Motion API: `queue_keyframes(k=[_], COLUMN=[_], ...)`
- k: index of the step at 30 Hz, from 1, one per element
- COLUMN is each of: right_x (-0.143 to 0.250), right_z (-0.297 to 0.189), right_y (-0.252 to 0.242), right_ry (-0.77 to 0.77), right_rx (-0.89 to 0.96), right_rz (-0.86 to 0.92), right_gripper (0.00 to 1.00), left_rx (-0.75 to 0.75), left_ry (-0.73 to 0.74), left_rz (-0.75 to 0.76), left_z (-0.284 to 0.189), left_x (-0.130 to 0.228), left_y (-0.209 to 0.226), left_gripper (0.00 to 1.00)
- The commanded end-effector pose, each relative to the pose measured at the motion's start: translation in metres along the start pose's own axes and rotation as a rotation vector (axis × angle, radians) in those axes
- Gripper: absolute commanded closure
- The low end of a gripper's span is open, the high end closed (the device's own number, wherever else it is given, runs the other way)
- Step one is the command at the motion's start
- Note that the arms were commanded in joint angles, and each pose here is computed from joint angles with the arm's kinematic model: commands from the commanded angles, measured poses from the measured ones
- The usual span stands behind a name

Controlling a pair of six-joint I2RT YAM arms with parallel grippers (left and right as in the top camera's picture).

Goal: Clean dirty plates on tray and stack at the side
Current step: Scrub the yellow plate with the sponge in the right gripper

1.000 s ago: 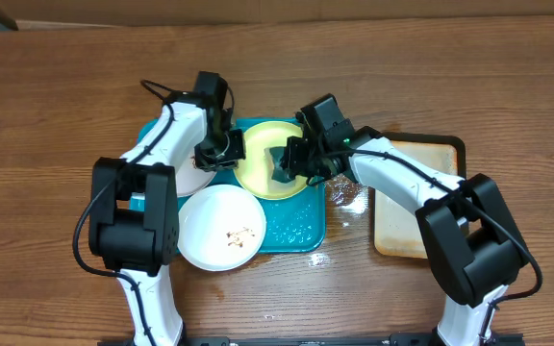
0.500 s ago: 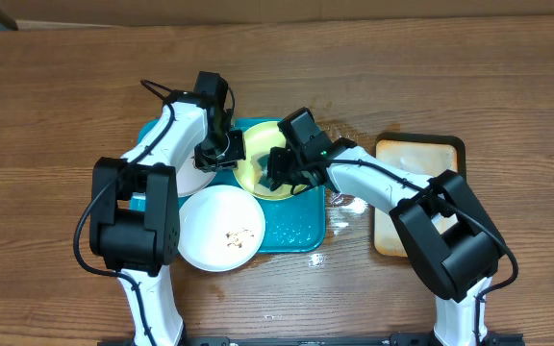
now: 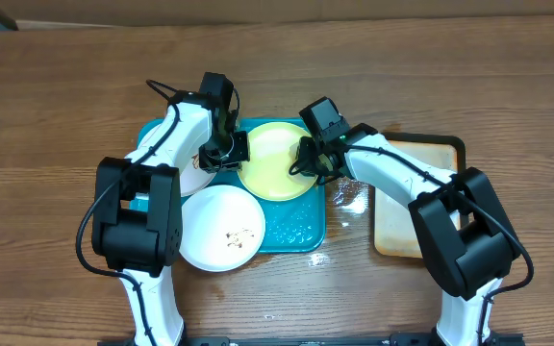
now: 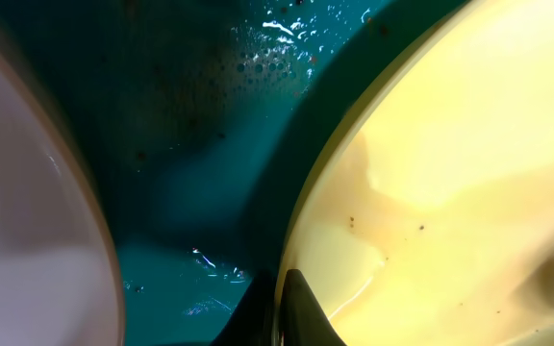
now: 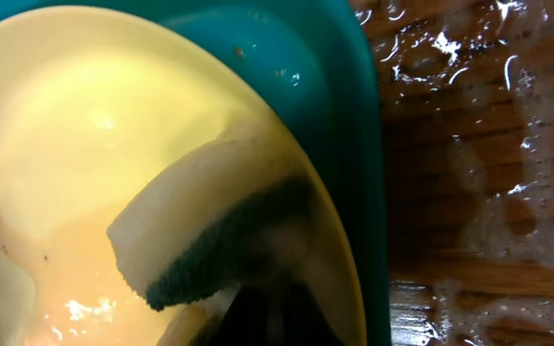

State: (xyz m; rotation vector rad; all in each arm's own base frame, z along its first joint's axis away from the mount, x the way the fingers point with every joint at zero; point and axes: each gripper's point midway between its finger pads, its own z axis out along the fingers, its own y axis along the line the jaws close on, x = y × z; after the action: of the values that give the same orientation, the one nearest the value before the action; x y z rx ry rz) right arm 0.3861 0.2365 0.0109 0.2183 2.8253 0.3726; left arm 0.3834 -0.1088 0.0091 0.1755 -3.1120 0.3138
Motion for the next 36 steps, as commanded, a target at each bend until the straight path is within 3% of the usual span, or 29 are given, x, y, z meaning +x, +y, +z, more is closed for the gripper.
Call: queue_keyframes(k=[1, 8, 14, 26, 32, 36], right_x=[-0.001, -0.008, 0.002, 0.032, 0.003, -0.019], right_z=[0.008, -0.026, -0.024, 0.050, 0.056, 0.051], right_y=[-0.004, 0.090, 0.118, 0.077, 0.042, -0.011], right_ry=[0.007, -0.011, -0.027, 0.124, 0.075, 0.058], right_rx=[0.037, -0.198, -0.245, -0.130, -0.044, 0.108], right_rz=[-0.106, -0.209, -0.193, -0.113, -0.040, 0.031], right_gripper=[0.96, 0.96, 0.96, 0.96, 0.96, 0.96], left_rx=[-0.044, -0.044, -0.045, -0.049, -0.052, -0.054], left_ry=[0.008, 0.008, 0.012, 0.024, 0.033, 0.036], left_rz=[-0.015, -0.014, -0.016, -0.017, -0.020, -0.021], left_z=[0.005, 0.005, 0.006, 0.005, 0.005, 0.005], left_x=[-0.002, -0.002, -0.001, 0.002, 0.005, 0.005], left_y=[0.010, 0.010, 0.010, 0.011, 0.012, 0.012], left_gripper=[0.96, 0.96, 0.96, 0.96, 0.96, 0.96])
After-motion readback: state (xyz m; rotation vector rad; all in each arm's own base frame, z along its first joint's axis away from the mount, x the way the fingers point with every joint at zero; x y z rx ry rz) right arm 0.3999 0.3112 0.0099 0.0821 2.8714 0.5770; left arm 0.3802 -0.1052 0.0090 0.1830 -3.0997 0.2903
